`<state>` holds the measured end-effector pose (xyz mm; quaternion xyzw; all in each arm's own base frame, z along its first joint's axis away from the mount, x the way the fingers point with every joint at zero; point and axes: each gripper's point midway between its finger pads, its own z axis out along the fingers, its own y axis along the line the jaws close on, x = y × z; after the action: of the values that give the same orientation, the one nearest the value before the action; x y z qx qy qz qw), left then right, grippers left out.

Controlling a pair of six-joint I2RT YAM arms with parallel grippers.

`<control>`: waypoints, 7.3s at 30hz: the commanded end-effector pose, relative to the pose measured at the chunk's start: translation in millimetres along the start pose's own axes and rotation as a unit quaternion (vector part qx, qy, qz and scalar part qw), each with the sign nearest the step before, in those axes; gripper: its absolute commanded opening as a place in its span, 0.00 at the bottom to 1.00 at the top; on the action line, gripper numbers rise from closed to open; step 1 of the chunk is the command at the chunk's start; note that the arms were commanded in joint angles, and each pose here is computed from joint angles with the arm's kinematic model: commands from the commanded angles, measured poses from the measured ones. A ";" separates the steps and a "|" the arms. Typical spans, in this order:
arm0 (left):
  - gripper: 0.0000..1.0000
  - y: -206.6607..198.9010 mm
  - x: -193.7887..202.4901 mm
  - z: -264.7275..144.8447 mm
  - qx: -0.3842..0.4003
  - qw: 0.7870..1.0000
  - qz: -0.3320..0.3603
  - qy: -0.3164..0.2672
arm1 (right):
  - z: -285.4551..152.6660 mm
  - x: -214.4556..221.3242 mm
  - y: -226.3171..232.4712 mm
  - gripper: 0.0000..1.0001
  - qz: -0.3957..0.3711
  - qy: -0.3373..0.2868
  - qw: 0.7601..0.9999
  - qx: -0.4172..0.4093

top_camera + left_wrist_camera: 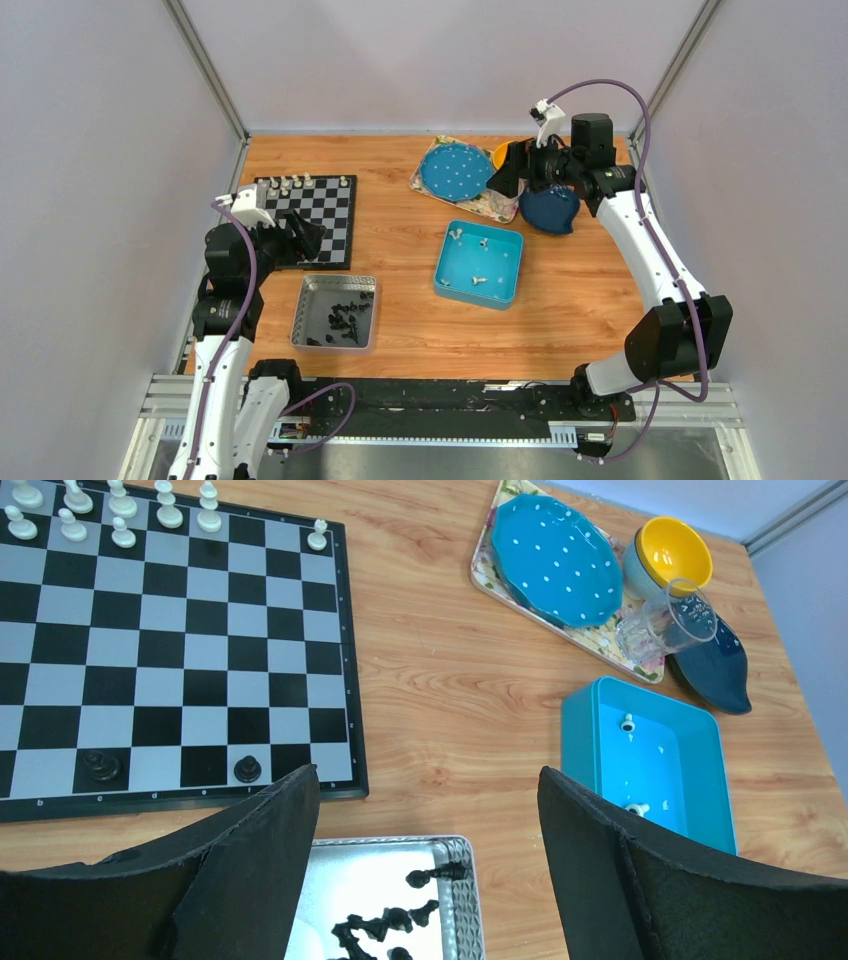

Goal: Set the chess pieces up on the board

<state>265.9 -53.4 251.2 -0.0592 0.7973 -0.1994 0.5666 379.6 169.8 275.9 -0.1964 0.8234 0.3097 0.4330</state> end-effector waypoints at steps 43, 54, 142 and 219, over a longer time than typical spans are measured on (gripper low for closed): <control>0.94 -97.6 78.7 22.3 0.092 0.972 0.114 0.182 | -15.0 29.7 34.2 0.98 -0.125 0.064 0.984 -0.114; 0.89 -128.0 115.0 32.0 0.117 0.967 0.087 0.207 | -18.6 44.0 39.6 0.98 -0.145 0.084 0.977 -0.134; 0.00 -2.7 185.6 11.1 -0.085 0.923 0.123 0.355 | -0.3 87.6 44.2 0.97 -0.139 0.121 0.969 -0.167; 0.20 103.4 145.9 105.6 -0.187 0.899 0.118 0.377 | 6.5 95.7 38.2 0.97 -0.131 0.138 0.967 -0.172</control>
<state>322.9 -36.0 54.4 0.0118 0.9764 0.0098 0.2156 304.3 193.7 194.8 -0.3970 0.7924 0.3588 0.2929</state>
